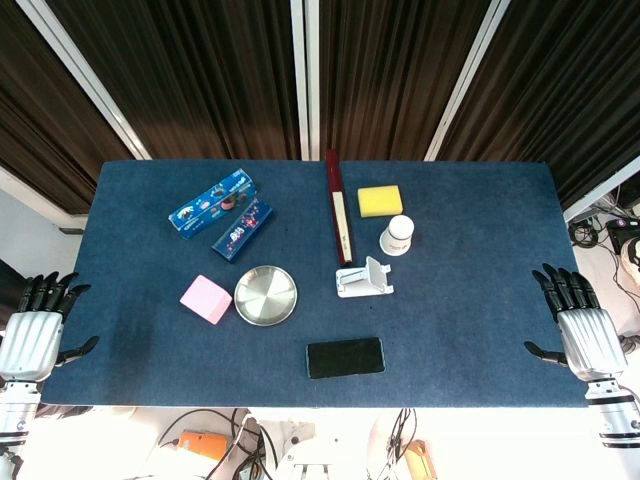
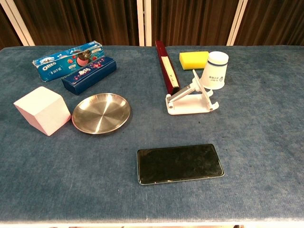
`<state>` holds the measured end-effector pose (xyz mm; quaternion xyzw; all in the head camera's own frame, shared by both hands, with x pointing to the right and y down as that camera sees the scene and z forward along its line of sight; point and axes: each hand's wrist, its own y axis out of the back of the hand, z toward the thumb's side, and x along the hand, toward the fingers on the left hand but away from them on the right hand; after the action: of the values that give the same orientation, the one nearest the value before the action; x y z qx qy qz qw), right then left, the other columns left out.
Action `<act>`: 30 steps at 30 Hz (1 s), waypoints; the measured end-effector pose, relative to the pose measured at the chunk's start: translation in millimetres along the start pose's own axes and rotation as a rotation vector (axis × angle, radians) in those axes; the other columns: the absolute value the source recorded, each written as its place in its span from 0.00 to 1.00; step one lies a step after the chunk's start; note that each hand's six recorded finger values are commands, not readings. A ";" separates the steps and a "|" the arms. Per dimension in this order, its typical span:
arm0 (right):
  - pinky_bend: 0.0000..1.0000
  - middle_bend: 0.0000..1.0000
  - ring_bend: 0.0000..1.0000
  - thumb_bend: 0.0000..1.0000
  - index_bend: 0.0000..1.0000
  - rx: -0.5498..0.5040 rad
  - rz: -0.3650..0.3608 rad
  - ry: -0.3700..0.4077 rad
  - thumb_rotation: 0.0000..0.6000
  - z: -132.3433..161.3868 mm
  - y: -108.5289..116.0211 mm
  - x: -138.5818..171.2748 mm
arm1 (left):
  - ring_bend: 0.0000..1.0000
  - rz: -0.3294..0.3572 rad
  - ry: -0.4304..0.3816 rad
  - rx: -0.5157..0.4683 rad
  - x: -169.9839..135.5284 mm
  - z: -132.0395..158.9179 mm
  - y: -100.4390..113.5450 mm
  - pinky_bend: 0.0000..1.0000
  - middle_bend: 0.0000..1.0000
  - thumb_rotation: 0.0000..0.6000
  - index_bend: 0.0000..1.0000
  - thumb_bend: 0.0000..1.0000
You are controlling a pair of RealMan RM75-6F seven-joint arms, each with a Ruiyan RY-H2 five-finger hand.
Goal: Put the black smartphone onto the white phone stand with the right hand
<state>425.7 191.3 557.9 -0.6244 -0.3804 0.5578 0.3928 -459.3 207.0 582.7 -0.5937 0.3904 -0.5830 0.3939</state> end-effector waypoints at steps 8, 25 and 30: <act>0.22 0.08 0.01 0.11 0.00 -0.030 -0.020 0.053 1.00 16.1 -4.6 -0.8 | 0.02 0.008 -0.003 -0.005 -0.4 1.5 -0.1 0.00 0.10 1.00 0.21 0.10; 0.04 0.00 0.00 0.21 0.08 -0.003 0.322 0.538 1.00 190.7 -92.2 -5.0 | 0.02 0.010 -0.015 -0.002 -6.7 2.0 -0.9 0.00 0.10 1.00 0.21 0.10; 0.00 0.00 0.00 0.22 0.17 -0.009 0.349 0.525 1.00 229.6 -109.5 -11.8 | 0.02 0.007 -0.013 0.001 -7.5 -0.8 -1.4 0.00 0.10 1.00 0.21 0.10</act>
<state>192.1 239.7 646.9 -0.8046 -0.1556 0.4349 0.3731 -460.3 214.5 581.1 -0.5960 0.3896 -0.5779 0.3987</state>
